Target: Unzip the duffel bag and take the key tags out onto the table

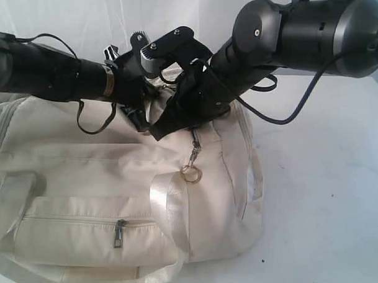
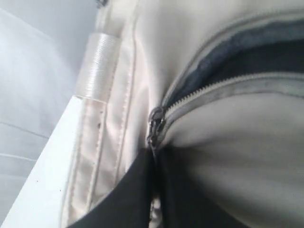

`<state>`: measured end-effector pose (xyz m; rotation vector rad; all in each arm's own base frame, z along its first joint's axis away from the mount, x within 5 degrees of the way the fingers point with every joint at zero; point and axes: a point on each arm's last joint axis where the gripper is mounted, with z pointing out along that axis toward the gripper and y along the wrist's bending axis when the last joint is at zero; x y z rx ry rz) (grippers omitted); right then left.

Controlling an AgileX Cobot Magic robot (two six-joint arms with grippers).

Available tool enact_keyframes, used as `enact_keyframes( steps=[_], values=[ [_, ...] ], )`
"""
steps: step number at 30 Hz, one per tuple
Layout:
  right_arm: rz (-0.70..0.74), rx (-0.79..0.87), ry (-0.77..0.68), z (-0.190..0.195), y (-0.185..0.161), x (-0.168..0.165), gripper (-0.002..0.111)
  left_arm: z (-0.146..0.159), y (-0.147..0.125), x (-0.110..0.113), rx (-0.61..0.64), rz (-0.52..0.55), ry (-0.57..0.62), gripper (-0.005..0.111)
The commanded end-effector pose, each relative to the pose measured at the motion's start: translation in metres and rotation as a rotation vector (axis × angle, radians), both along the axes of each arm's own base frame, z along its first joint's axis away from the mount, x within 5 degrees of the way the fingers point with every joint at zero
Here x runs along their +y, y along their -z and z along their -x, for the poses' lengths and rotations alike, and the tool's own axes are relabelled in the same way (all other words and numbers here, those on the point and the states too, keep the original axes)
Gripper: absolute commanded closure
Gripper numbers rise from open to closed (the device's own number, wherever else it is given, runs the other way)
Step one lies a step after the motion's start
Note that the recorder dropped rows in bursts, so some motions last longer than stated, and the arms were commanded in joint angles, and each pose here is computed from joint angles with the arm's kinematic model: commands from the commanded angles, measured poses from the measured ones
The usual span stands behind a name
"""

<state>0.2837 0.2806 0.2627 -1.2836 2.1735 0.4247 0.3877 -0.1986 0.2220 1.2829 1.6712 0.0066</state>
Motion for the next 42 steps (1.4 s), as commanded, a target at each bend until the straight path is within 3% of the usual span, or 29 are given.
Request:
enact_keyframes(
  steps=[1, 6, 10, 13, 16, 18, 36, 42],
  values=[
    [-0.004, -0.011, 0.005, -0.001, -0.002, -0.001, 0.096, 0.004, -0.023, 0.013, 0.032, 0.12, 0.001, 0.107],
    [-0.009, -0.023, 0.008, -0.002, -0.003, -0.001, 0.096, 0.004, -0.034, 0.03, 0.069, 0.202, 0.029, 0.107],
    [-0.017, -0.149, 0.01, -0.01, -0.008, 0.0, 0.091, 0.006, -0.039, 0.043, 0.148, 0.305, 0.105, 0.107],
    [-0.058, -0.24, 0.024, -0.017, -0.015, 0.001, 0.073, 0.007, -0.04, 0.052, 0.175, 0.343, 0.158, 0.107],
    [-0.09, -0.302, 0.035, -0.02, -0.02, 0.003, 0.049, 0.009, -0.042, 0.057, 0.196, 0.372, 0.204, 0.107],
    [-0.096, -0.343, 0.025, -0.022, -0.023, 0.004, 0.042, 0.01, -0.043, 0.06, 0.203, 0.384, 0.22, 0.107],
    [-0.082, -0.565, -0.039, -0.049, 0.01, 0.023, 0.053, 0.01, -0.043, 0.065, 0.206, 0.393, 0.232, 0.107],
    [-0.104, -0.595, -0.03, -0.059, 0.008, 0.032, 0.067, 0.012, -0.044, 0.063, 0.217, 0.404, 0.262, 0.107]
  ],
)
